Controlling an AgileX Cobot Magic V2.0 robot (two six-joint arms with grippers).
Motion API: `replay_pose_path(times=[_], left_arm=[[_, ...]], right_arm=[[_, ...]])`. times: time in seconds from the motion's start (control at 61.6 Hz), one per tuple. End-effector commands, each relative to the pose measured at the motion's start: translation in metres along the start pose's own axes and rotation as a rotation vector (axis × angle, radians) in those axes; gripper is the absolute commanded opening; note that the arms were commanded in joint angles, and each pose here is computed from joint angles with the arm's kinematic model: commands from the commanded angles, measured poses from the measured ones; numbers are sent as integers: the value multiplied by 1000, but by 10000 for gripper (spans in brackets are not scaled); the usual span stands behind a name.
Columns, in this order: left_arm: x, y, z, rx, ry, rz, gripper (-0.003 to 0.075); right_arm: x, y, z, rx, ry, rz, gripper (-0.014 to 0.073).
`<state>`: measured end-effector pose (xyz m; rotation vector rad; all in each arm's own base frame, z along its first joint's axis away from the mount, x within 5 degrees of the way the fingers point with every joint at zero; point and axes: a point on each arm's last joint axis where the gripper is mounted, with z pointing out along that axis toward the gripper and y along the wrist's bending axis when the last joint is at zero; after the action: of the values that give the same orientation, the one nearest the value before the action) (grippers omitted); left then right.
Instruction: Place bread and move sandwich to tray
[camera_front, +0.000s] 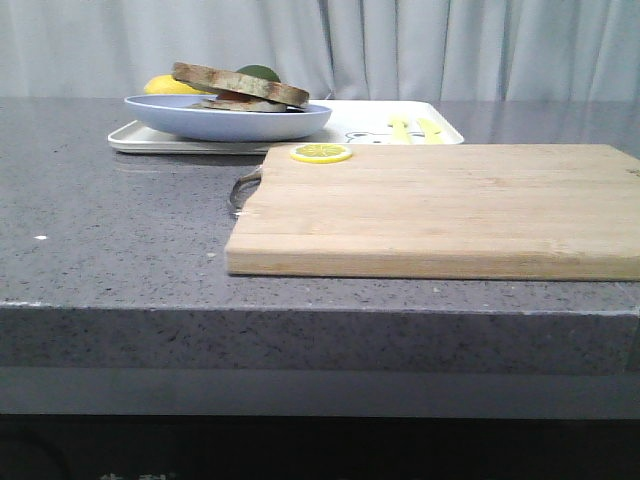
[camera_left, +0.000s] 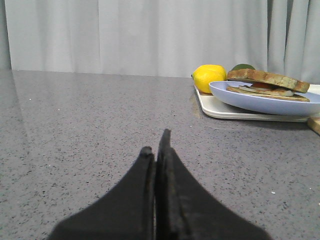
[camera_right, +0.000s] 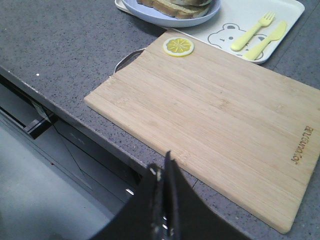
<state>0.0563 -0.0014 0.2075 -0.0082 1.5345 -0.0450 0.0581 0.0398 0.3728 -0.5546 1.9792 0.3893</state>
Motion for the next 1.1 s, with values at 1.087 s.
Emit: replay_pose_path(times=[1.087], left_arm=[[-8, 0, -2, 1, -105, -13, -20]], right_arm=[[158, -36, 53, 509, -586, 167, -66]])
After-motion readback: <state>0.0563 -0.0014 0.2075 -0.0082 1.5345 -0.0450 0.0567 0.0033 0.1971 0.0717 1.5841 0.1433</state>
